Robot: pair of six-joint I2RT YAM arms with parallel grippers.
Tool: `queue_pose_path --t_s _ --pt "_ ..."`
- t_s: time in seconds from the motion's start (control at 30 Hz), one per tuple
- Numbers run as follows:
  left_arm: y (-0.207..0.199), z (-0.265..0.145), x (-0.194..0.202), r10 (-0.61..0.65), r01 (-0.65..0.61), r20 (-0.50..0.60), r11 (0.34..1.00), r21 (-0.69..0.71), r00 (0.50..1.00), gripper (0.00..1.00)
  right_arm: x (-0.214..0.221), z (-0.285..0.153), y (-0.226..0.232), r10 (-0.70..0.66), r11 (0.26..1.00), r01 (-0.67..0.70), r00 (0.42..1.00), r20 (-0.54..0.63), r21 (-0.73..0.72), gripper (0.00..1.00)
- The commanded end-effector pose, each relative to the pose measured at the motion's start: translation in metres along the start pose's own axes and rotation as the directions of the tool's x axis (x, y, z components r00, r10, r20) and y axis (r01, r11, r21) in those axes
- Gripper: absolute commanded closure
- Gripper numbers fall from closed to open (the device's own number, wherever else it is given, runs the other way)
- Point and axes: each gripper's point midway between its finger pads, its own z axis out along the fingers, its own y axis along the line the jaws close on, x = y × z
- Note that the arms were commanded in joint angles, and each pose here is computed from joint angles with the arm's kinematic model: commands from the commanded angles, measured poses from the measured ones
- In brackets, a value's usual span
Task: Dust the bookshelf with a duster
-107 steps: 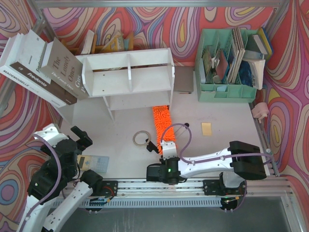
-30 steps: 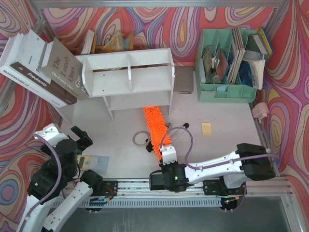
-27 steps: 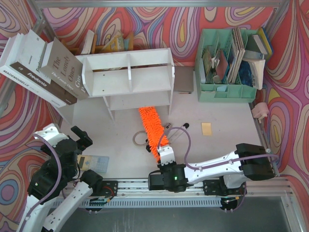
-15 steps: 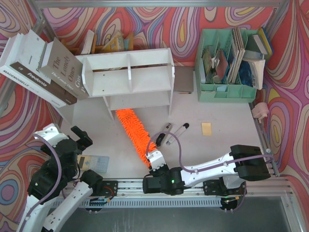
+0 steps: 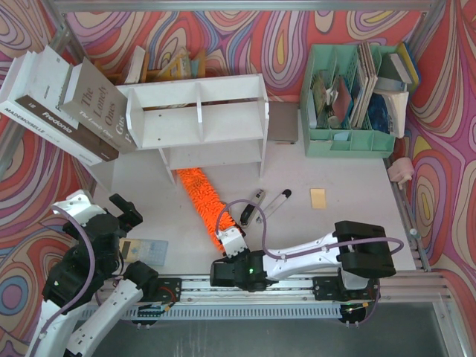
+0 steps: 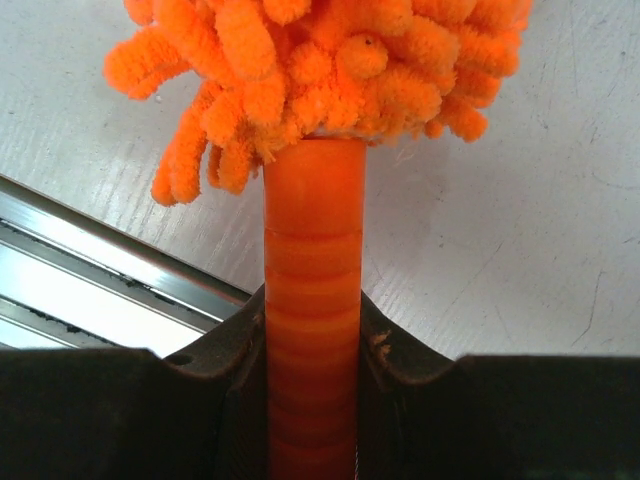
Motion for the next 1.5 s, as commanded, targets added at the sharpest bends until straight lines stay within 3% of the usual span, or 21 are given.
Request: queue_pose_path --t_s 0.0,0.4,0.67,0.93,1.27,1.47 --pt "0.003 -0.001 -0.001 0.002 -0.002 0.008 1.000 -0.006 1.000 0.02 -0.010 -0.001 0.004 -0.011 1.000 0.011 1.000 0.012 -0.002 1.00" --pt "0.002 -0.001 -0.001 0.002 -0.002 0.007 1.000 -0.003 1.000 0.02 -0.028 -0.041 0.007 0.018 0.998 -0.004 0.975 0.223 -0.065 1.00" --pt "0.002 0.000 -0.001 0.007 -0.007 0.004 1.000 -0.006 1.000 0.02 -0.021 -0.037 0.016 -0.042 0.998 0.050 0.981 0.189 -0.036 1.00" --pt "0.003 -0.001 -0.001 0.003 -0.003 0.007 1.000 -0.007 1.000 0.02 -0.012 -0.009 0.015 -0.059 0.998 0.060 0.997 0.059 -0.018 1.00" --pt "0.003 -0.001 -0.001 0.001 -0.001 0.008 1.000 -0.006 1.000 0.02 -0.025 -0.027 -0.002 0.022 0.999 -0.018 0.985 0.173 -0.027 1.00" --pt "0.002 0.000 -0.001 0.005 -0.005 0.005 1.000 -0.007 1.000 0.02 -0.028 -0.044 0.008 0.007 0.998 0.010 0.970 0.242 -0.069 1.00"
